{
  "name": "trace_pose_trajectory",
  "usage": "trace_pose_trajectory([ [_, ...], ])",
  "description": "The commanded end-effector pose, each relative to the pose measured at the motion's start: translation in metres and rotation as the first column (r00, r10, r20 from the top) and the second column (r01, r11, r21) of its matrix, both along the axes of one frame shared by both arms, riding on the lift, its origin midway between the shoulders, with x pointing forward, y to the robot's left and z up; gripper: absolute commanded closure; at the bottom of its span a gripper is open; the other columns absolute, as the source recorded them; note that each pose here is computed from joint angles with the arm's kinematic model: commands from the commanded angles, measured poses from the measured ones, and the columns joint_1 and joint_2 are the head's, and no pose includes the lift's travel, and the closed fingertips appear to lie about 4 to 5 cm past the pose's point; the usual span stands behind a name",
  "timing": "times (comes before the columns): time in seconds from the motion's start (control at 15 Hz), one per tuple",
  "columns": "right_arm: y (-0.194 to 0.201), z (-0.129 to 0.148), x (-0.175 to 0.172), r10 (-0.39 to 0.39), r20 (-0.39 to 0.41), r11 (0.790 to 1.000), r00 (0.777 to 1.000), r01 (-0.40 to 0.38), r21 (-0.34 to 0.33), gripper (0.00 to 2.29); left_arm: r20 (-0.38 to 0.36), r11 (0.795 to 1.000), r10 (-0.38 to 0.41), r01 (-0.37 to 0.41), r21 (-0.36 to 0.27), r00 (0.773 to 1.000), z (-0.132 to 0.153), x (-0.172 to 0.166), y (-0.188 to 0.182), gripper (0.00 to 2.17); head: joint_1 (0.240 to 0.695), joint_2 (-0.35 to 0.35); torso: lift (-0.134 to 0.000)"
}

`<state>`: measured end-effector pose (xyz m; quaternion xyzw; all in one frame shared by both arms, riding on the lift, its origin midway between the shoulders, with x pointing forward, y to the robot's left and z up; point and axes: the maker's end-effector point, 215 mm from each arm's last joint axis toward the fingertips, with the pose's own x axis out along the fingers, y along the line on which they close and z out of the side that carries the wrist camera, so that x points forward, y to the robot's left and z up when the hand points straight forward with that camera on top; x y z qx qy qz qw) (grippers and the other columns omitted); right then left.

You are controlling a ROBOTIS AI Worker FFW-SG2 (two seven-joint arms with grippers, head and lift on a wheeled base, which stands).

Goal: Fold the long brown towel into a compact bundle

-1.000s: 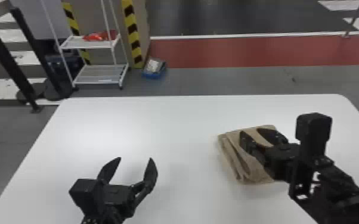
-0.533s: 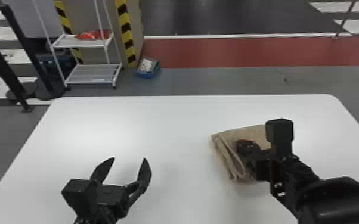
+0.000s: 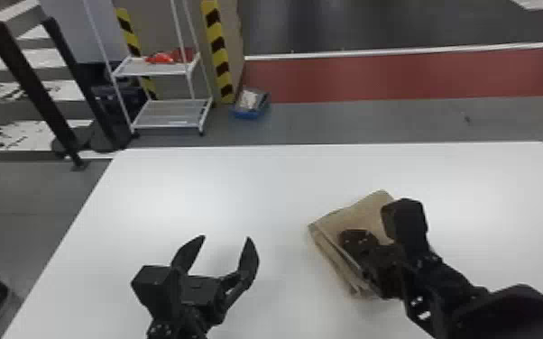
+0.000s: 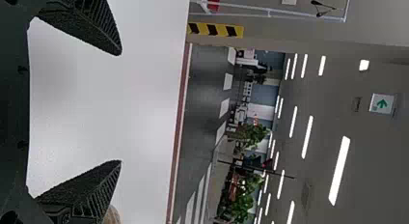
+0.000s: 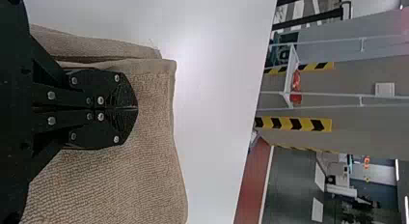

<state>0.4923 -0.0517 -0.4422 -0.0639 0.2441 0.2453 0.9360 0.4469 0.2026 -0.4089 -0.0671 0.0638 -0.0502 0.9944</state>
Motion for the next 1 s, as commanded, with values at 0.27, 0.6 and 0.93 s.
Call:
trace_pose_trajectory([
  [0.27, -0.005, 0.053, -0.045, 0.008, 0.127, 0.997, 0.992, -0.017, 0.071, 1.69, -0.002, 1.000, -0.002, 0.002, 0.002, 1.000, -0.001, 0.000, 0.001, 0.08, 0.695, 0.200, -0.119],
  [0.6, -0.083, 0.022, -0.099, -0.061, -0.015, 0.998, 0.998, 0.062, 0.024, 1.69, -0.002, 1.000, -0.002, 0.002, 0.002, 1.000, -0.001, 0.000, 0.001, 0.08, 0.695, 0.166, -0.119],
  [0.93, -0.147, -0.016, -0.087, -0.171, -0.174, 0.985, 0.970, 0.161, -0.068, 1.69, -0.001, 1.000, -0.004, 0.004, 0.001, 1.000, -0.001, 0.001, -0.001, 0.08, 0.695, 0.032, -0.119],
])
